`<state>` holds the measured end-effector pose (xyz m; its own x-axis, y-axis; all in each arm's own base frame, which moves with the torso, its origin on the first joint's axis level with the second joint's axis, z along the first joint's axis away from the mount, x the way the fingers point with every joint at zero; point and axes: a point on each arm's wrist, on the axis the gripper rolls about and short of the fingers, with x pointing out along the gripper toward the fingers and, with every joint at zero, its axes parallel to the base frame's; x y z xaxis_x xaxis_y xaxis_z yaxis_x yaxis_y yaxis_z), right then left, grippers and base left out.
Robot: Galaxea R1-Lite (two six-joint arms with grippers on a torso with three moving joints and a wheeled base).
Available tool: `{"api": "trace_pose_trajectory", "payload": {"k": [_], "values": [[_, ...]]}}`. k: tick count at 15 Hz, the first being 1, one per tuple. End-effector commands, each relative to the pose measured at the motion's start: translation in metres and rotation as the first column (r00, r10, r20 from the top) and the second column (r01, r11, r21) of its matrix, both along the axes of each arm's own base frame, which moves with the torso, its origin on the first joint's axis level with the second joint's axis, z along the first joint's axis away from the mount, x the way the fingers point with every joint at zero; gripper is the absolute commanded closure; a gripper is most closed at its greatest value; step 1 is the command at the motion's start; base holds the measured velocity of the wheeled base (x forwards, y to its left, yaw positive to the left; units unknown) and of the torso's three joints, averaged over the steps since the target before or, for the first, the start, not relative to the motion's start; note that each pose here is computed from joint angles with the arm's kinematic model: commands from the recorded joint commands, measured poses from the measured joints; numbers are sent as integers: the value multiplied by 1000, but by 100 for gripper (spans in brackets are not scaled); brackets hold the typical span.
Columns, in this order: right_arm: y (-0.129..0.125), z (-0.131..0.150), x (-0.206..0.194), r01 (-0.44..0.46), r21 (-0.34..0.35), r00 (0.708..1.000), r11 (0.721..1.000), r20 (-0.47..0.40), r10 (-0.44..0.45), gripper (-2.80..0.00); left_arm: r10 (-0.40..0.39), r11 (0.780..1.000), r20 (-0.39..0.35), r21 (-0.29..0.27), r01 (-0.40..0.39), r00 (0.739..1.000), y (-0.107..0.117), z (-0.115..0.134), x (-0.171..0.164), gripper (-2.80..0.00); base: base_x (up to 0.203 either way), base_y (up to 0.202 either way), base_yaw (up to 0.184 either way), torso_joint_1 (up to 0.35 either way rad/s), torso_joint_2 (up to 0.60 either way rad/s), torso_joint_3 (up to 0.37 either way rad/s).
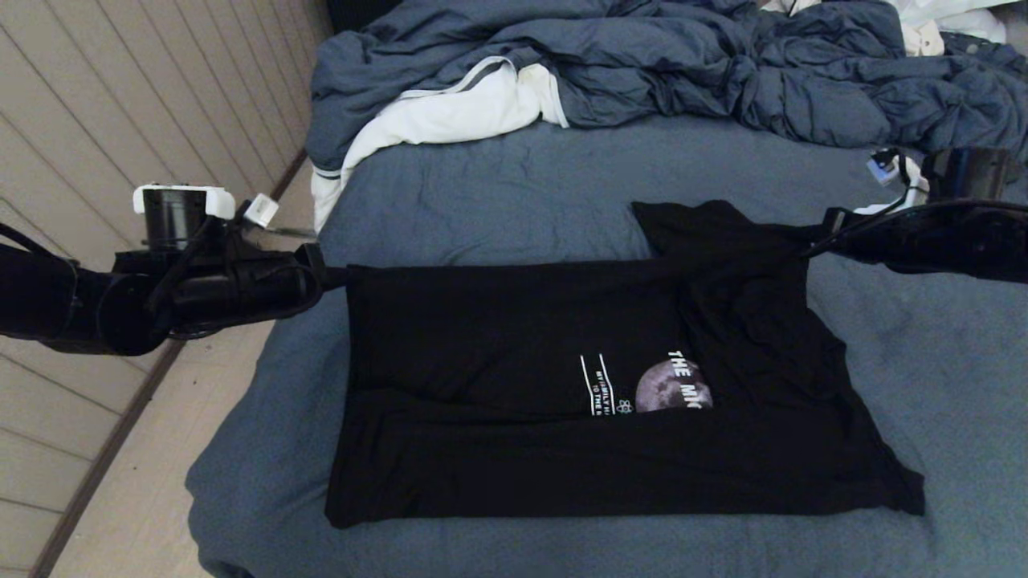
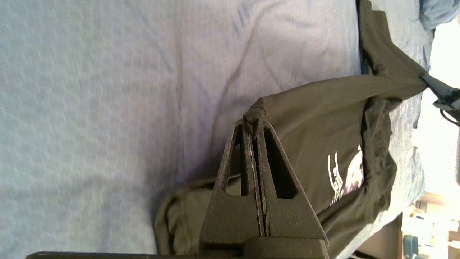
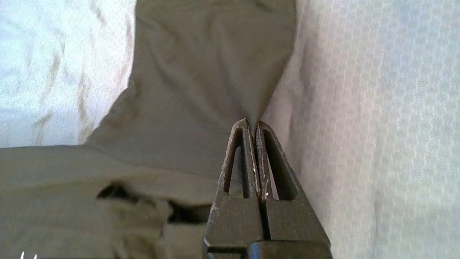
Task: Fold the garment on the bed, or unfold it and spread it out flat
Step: Fold the black T-shirt
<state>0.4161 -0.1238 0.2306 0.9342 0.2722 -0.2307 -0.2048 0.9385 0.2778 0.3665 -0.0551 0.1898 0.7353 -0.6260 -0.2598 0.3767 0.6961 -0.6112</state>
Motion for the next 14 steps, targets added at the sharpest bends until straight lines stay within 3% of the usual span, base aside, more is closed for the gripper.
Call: {"api": "trace_pose_trajectory", "payload": {"k": [1,7,14], "values": [[0,2,-12,-6,-3,1000,1000,-9,6,0,2,1000,-14,-2,-2,1000,2,-6,-5,0,0,0,0,0,0,0],[8,-14,-33,-42,-20,997,999,-71,41,0,-1,1000,-36,0,1,999,4,-22,-18,0,0,0,0,0,0,0],[5,-39,-55,-24,-56,1000,998,-6,24,0,-5,1000,-94,7,6,996,6,-49,-38,0,0,0,0,0,0,0]]}}
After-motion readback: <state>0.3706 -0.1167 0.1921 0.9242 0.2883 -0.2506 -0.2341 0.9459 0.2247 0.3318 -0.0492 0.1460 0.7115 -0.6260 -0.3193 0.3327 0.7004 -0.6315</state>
